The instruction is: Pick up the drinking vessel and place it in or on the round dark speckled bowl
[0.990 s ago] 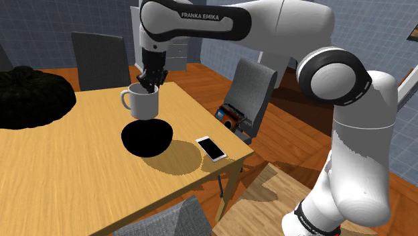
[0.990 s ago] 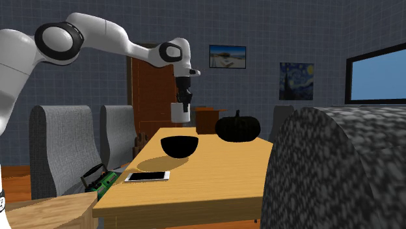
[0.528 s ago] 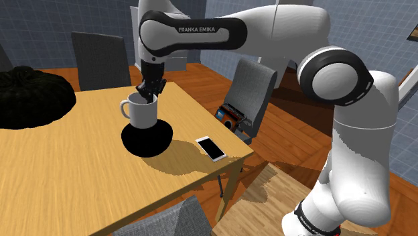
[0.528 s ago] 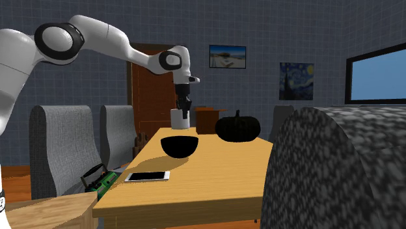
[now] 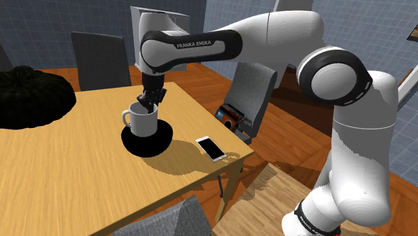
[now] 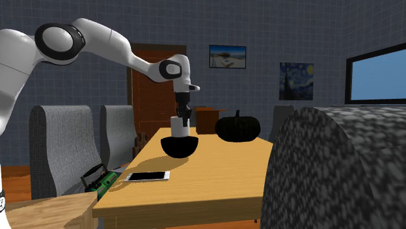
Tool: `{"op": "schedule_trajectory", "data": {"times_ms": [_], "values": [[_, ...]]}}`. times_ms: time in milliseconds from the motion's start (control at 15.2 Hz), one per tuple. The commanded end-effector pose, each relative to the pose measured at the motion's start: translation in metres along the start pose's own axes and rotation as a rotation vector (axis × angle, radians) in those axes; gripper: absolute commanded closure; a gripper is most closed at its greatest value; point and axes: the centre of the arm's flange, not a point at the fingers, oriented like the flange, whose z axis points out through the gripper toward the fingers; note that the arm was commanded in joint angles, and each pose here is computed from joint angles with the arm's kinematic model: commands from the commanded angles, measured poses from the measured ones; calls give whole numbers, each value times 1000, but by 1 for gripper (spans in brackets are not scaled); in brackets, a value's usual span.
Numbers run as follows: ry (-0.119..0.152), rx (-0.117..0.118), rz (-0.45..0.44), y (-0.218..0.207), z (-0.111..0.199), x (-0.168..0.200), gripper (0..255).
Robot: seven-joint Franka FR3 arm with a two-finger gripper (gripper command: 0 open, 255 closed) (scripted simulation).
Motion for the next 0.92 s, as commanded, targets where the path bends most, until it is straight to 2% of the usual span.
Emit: {"op": "schedule_trajectory", "data": {"times_ms": [0, 528, 594, 858], "values": [[1, 0, 0, 0, 12, -1, 255], [1, 0, 0, 0, 12, -1, 255], [1, 0, 0, -1, 12, -1, 0], [1, 0, 0, 0, 12, -1, 0]]}}
